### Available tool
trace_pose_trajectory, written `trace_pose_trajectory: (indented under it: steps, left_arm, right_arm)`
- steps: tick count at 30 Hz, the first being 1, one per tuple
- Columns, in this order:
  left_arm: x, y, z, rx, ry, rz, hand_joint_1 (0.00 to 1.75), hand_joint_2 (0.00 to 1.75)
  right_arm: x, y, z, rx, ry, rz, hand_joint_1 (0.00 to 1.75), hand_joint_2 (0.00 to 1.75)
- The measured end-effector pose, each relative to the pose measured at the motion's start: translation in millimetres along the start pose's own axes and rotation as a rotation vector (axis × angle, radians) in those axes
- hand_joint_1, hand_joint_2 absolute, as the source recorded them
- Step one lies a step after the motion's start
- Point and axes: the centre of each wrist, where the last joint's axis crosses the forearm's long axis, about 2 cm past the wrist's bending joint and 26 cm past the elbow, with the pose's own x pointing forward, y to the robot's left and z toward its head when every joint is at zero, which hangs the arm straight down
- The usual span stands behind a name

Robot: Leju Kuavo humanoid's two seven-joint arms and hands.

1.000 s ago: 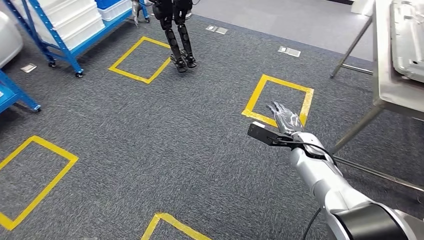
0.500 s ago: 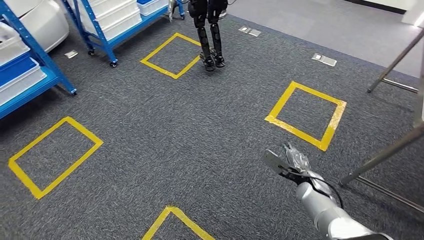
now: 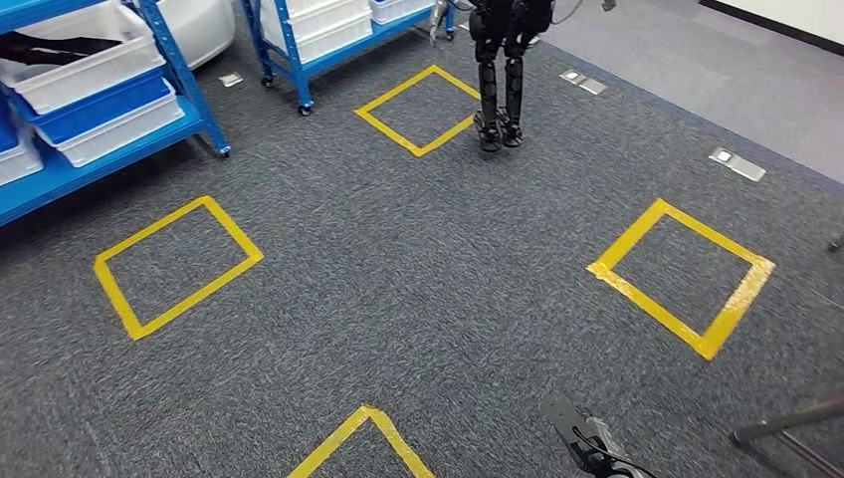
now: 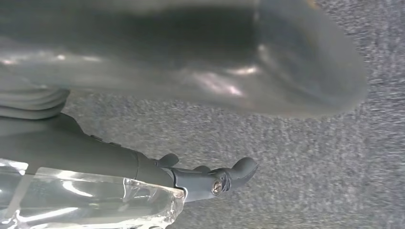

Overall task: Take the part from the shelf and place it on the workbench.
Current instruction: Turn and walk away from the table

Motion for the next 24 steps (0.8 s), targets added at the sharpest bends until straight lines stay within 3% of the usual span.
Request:
trace_pose_trajectory:
  steps: [15,24]
  left_arm:
    - [0.0,2.2,-0.4,0.007,0.003,0.000,0.00,0.00]
    - [1.5,2.7,-1.2,0.002,0.022,-0.015,0.00,0.00]
  right_arm:
    - [-3.4,10.0,4.9,0.023,0.029,-0.028,0.00,0.00]
    - [-28.6,40.8,27.7,0.108,0.097,-0.019,0.00,0.00]
